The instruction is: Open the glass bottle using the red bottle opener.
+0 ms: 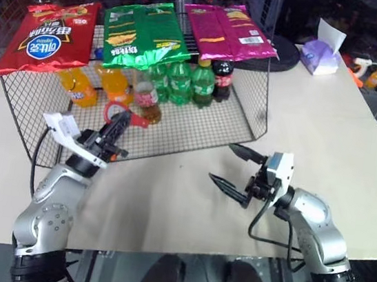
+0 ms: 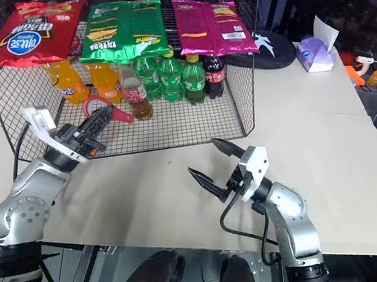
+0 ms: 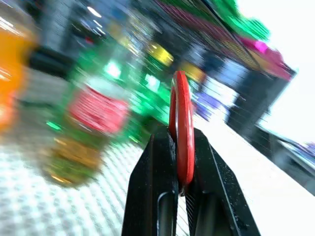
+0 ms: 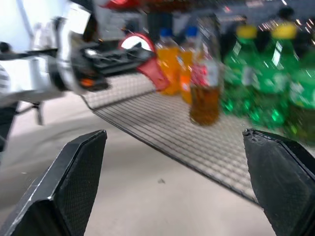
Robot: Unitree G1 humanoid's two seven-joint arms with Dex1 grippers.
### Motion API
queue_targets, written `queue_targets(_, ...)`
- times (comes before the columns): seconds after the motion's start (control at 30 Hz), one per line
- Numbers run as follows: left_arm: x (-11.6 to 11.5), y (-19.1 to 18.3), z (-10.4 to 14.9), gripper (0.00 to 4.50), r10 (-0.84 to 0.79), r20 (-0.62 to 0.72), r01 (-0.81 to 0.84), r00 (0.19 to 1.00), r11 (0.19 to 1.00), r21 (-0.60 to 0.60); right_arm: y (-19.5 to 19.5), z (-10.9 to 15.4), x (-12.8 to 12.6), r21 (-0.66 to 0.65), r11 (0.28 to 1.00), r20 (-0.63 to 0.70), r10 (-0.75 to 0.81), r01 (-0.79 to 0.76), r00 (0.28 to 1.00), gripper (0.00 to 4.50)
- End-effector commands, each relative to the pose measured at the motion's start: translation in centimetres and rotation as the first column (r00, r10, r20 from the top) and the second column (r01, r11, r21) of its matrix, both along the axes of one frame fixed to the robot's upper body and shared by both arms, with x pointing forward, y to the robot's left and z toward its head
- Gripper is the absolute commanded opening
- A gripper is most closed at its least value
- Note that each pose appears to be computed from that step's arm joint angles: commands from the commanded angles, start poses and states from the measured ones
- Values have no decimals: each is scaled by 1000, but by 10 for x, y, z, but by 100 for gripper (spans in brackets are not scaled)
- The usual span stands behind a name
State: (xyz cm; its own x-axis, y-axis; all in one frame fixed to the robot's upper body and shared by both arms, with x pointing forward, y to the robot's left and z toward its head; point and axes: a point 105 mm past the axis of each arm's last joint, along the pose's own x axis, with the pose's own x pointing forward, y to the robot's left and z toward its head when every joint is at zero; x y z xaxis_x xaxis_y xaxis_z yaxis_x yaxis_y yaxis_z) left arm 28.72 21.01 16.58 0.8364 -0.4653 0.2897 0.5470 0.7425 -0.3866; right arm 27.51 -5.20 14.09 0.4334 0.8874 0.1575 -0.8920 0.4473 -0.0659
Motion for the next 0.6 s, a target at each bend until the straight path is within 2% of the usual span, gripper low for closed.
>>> queue_targets(0.03,-9,-34,7,2,-237,-11,236,972,971,-39,8,20,7,39,999,-44,-9,11,999,450)
queue_targets(0.1,-10,-49,4,2,-333,-39,331,942,942,-49,13,21,11,27,999,-111,20,-17,994,450)
queue_targets(0.17,-10,-62,3,2,-419,-54,414,907,907,-73,18,13,15,-56,997,-172,46,-56,984,450)
queue_targets(0.23,-10,-73,2,2,-487,-64,481,871,872,-84,23,16,11,-43,989,-208,130,-142,969,450)
queue_targets(0.37,-7,-89,-1,2,-573,-87,569,815,819,-71,25,21,1,-37,958,-268,266,-285,926,450)
queue_targets(0.6,-3,-101,-4,2,-664,-110,664,739,746,-44,24,25,-11,-61,902,-358,380,-428,853,450)
